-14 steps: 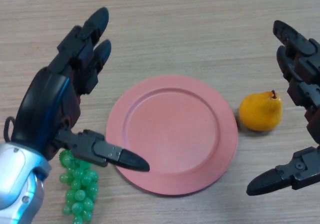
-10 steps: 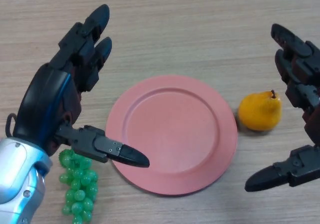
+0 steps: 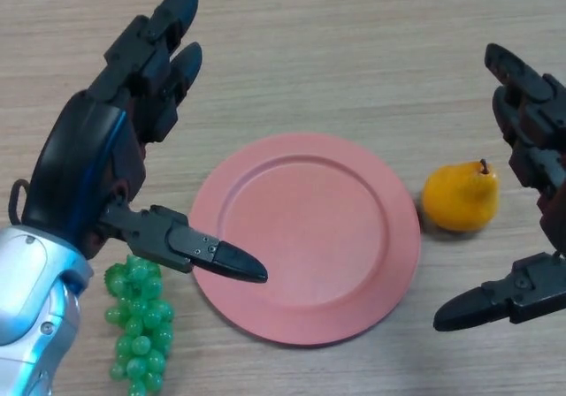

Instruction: Pick up the yellow pear and place it on the plate

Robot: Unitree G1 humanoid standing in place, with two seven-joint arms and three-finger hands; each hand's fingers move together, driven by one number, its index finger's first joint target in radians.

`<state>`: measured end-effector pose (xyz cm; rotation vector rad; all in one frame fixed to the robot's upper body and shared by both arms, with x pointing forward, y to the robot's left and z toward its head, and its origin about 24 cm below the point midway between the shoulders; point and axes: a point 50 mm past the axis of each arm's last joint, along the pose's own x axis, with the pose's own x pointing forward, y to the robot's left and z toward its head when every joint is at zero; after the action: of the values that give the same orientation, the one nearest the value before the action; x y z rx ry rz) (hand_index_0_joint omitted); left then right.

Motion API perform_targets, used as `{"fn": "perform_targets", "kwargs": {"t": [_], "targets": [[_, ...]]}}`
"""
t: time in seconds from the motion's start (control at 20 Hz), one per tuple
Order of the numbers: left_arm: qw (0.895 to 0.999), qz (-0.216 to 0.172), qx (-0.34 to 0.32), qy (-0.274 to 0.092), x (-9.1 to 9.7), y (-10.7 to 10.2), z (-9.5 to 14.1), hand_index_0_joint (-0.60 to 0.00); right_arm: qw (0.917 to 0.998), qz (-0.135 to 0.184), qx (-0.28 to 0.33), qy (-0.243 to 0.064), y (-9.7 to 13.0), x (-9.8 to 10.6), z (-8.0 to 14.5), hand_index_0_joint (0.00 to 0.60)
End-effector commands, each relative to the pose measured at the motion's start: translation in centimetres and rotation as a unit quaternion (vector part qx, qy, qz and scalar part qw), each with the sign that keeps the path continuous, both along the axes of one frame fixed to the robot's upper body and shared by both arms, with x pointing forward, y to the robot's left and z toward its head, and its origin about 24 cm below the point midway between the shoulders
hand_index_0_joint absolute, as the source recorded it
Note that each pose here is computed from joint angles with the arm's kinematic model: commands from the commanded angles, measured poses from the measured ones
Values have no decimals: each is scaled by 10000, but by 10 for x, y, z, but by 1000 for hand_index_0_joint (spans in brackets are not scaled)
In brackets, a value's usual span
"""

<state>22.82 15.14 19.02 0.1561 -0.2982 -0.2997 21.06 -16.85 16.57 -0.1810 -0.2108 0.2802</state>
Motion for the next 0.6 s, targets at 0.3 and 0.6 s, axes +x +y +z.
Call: {"fn": "perform_targets", "kwargs": {"t": [0.3, 0.6], "targets": [[9961, -251, 366, -760, -13, -14, 24, 0, 9943, -109, -162, -1049, -12, -15, 34, 0], [9943, -252, 528, -895, -18, -10, 23, 0, 9919, -334, -358, -1170, -24, -5, 30, 0]]}}
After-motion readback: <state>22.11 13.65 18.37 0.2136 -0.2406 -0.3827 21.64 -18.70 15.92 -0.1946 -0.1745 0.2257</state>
